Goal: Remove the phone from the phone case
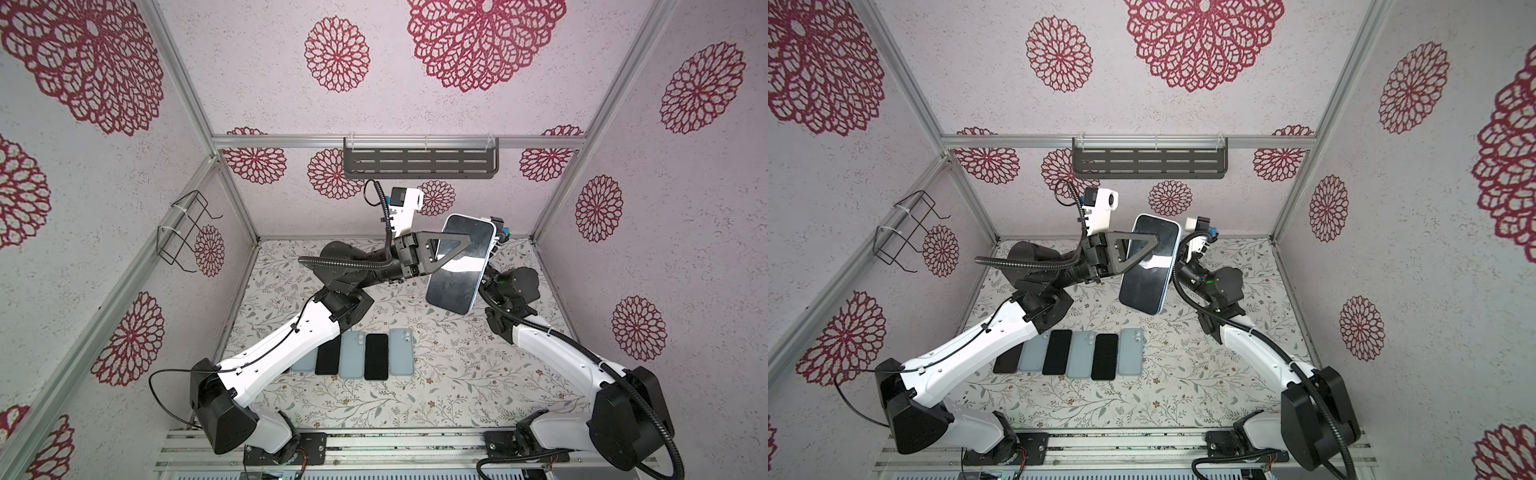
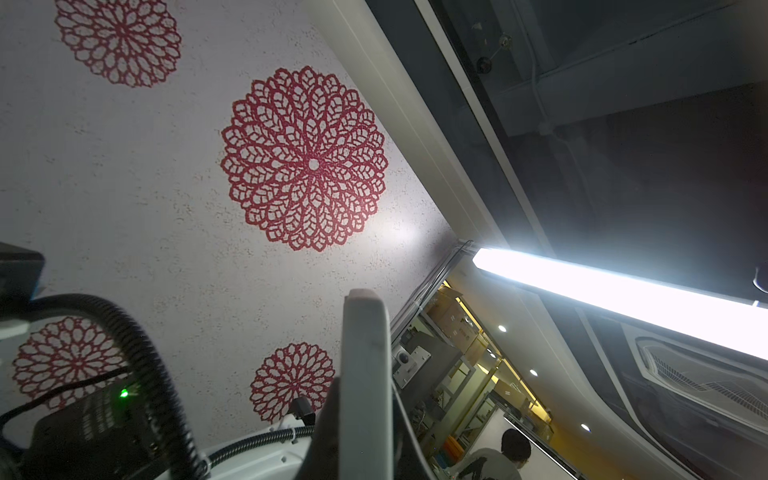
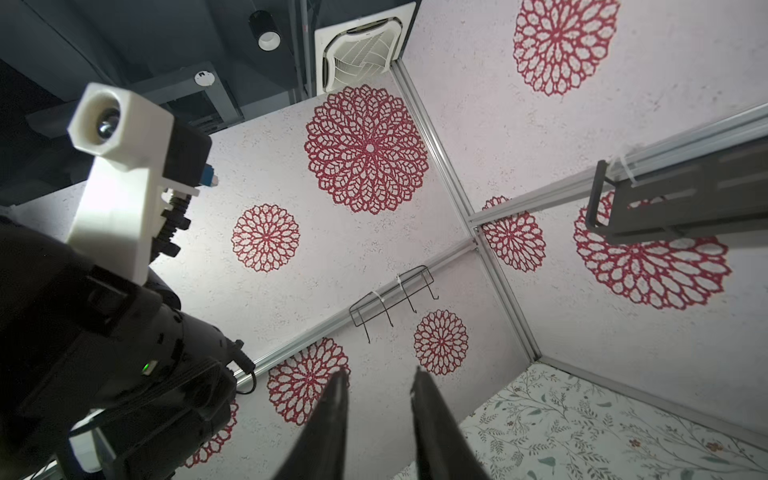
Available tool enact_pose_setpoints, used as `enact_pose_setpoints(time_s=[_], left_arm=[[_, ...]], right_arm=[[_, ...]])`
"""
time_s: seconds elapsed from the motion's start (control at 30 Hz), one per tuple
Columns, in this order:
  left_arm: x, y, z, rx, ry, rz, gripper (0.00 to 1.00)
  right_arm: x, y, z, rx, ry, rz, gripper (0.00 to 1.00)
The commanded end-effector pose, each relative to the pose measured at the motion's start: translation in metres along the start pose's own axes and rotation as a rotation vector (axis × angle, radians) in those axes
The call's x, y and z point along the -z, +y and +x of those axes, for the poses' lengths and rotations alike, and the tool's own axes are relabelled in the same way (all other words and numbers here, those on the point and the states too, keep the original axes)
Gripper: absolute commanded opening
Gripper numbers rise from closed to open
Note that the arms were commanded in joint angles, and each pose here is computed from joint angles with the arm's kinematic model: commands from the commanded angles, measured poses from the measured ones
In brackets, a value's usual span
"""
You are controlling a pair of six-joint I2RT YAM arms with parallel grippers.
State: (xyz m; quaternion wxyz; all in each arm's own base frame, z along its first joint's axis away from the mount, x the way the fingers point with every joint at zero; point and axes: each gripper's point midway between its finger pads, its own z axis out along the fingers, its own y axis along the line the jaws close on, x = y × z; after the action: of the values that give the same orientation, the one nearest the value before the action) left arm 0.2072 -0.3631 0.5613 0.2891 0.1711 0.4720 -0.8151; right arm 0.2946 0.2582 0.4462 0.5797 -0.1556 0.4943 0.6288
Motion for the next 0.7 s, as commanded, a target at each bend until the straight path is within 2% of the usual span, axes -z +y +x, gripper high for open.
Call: enact_pose_setpoints(time_s=[0.0,0.13,0.33,0.53,0.67], left_arm=[[0.017,-0.013,-0.019,-0.046,-0.07,-0.018,0.0],[0.04,0.0,-0.039,-0.073,-0.175,-0.104,0.0],[0.068,0.029,-0.059,-0.104,-0.307,-0.236,0.0],[0.076,0.053,-0.064,-0.109,-0.351,-0.302,0.0],[0.076,0.063,-0.064,-0.105,-0.355,-0.322,0.0]], right_arm=[[0.018,0.034,-0.022,0.07,-0.073,-0.03,0.42],[0.045,0.043,-0.014,0.095,-0.065,0.019,0.5],[0.07,0.075,-0.002,0.04,-0.054,-0.068,0.58],[0.066,0.084,0.018,-0.042,0.005,-0.092,0.69],[0.057,0.093,0.031,-0.075,0.037,-0.13,0.71]])
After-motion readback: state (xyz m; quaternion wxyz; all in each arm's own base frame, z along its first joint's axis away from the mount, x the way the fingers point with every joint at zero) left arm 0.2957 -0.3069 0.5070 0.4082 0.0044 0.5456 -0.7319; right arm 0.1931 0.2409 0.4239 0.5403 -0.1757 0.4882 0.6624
